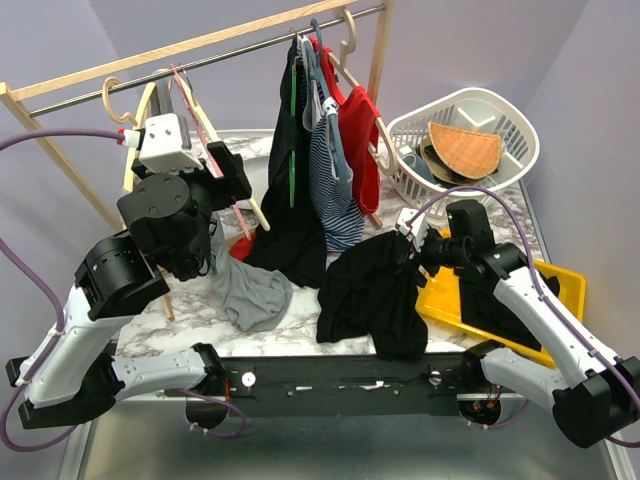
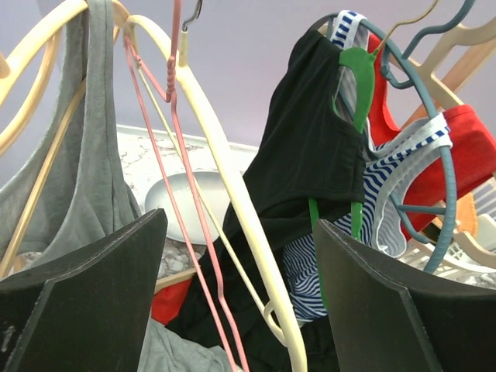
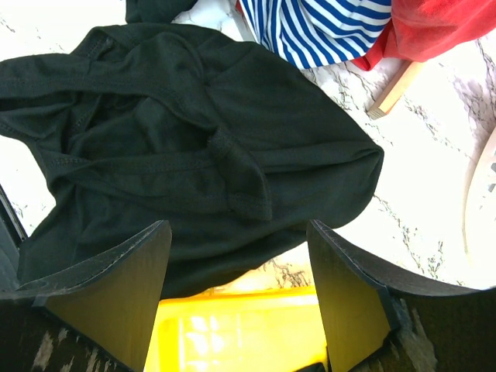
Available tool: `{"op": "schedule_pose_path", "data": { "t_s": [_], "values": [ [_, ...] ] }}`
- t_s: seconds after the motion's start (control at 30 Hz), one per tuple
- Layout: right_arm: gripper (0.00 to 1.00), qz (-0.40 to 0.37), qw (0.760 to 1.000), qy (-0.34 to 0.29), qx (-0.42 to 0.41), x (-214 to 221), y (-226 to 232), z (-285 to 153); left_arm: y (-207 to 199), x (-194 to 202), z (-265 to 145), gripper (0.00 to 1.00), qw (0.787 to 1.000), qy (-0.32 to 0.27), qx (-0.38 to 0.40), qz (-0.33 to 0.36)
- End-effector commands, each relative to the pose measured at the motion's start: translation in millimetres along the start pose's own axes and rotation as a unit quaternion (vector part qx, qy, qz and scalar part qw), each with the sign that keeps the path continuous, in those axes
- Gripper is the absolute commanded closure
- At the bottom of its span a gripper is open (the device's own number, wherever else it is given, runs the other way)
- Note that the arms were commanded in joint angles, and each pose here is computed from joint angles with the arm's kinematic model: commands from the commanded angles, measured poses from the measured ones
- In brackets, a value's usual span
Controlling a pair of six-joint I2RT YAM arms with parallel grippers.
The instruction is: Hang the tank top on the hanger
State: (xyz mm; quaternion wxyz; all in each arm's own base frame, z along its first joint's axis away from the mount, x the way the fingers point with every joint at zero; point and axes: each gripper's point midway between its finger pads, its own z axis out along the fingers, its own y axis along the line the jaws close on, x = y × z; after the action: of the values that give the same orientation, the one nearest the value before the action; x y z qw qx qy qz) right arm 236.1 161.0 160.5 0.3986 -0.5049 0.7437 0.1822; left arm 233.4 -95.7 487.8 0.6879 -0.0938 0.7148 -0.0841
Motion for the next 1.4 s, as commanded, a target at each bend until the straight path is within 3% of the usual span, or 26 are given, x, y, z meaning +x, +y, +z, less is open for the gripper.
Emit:
{"op": "schedule_pose_path", "data": {
  "t_s": [0.0,0.43,0.67,0.87,1.17,1.37],
  "values": [
    [0.21,-0.005,1.0,0.002,0.003,0,-2,-2,-4,12,14,0.16,1.0,0.005,-0.022,0.01],
    [0.21,-0.008,1.0,-0.001,0.008,-1,-3,-4,2,43,55,0.32,0.998,0.035,-0.057,0.015],
    [0.21,-0.009,1.0,0.001,0.008,0,-3,-3,1,44,58,0.65,0.998,0.034,-0.047,0.009],
    [0.2,-0.008,1.0,0.002,0.008,0,-3,-3,-5,36,56,0.82,0.999,0.028,-0.029,-0.005],
    [0.2,-0.009,1.0,0.002,0.008,0,-3,-3,-20,13,41,0.96,0.998,0.01,0.038,-0.045],
    [0.2,-0.008,1.0,0.004,0.007,2,-3,-2,-21,8,32,0.99,0.997,0.005,0.059,-0.049]
  ]
}}
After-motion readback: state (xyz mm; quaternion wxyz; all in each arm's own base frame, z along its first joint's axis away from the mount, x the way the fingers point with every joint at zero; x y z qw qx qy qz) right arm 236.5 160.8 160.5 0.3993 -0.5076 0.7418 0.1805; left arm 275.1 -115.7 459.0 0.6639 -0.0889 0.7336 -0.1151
